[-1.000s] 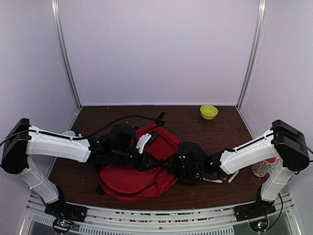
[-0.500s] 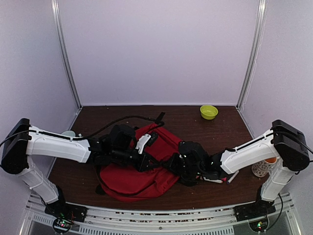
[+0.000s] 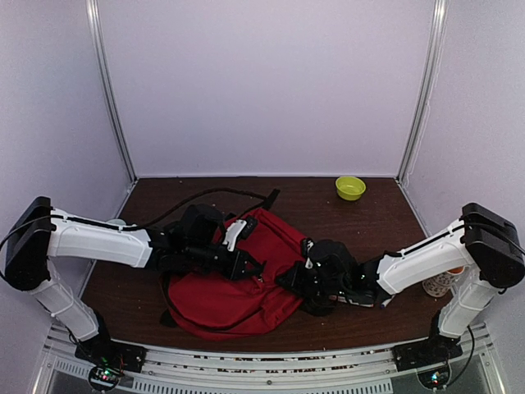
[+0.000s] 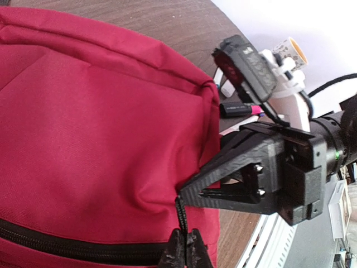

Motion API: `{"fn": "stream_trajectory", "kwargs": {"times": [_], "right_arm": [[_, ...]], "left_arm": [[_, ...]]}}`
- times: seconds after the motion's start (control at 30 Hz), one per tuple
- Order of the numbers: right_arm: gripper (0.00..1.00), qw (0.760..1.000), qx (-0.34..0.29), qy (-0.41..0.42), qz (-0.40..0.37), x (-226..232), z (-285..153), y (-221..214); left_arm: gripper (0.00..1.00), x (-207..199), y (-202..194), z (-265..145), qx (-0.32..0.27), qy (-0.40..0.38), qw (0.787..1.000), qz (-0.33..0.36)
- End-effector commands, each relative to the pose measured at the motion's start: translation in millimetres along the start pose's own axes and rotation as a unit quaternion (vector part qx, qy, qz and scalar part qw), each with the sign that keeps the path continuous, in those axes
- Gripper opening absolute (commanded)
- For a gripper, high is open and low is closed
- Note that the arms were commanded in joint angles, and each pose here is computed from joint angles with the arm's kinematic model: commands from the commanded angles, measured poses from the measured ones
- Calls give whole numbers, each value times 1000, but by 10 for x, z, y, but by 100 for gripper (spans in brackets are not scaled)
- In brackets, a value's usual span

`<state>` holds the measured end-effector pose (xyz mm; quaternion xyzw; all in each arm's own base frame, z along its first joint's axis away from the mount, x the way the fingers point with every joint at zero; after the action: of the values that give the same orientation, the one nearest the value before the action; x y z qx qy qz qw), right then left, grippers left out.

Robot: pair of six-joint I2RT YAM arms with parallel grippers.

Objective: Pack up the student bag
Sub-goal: Unzip the lower front pocket of the student bag.

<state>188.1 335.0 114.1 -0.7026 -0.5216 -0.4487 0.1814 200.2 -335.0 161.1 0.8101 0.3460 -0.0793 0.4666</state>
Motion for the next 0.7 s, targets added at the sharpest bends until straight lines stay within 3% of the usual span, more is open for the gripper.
{"fn": "stream_trajectory", "kwargs": {"times": [0.0,0.67], "right_arm": [[0,999,33,-10,-30,-105,-10,-124],[0,995,67,-15,-67,-40,-43,-295]], "left_arm": [[0,103,120,-18,-9,10,1000,-13],[0,733,239,-268,6,108,993,-37]]}}
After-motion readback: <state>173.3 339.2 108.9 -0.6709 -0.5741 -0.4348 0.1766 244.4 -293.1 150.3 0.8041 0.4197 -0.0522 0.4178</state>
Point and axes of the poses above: each gripper's point midway between its finger pads, its own z axis out along the fingers, its own x axis along the line the jaws close on, y = z × x, the point moved 6 cm from there along -z, back along the fingers, and after that the axes turned 7 degrees about z, right-handed, at the moved point
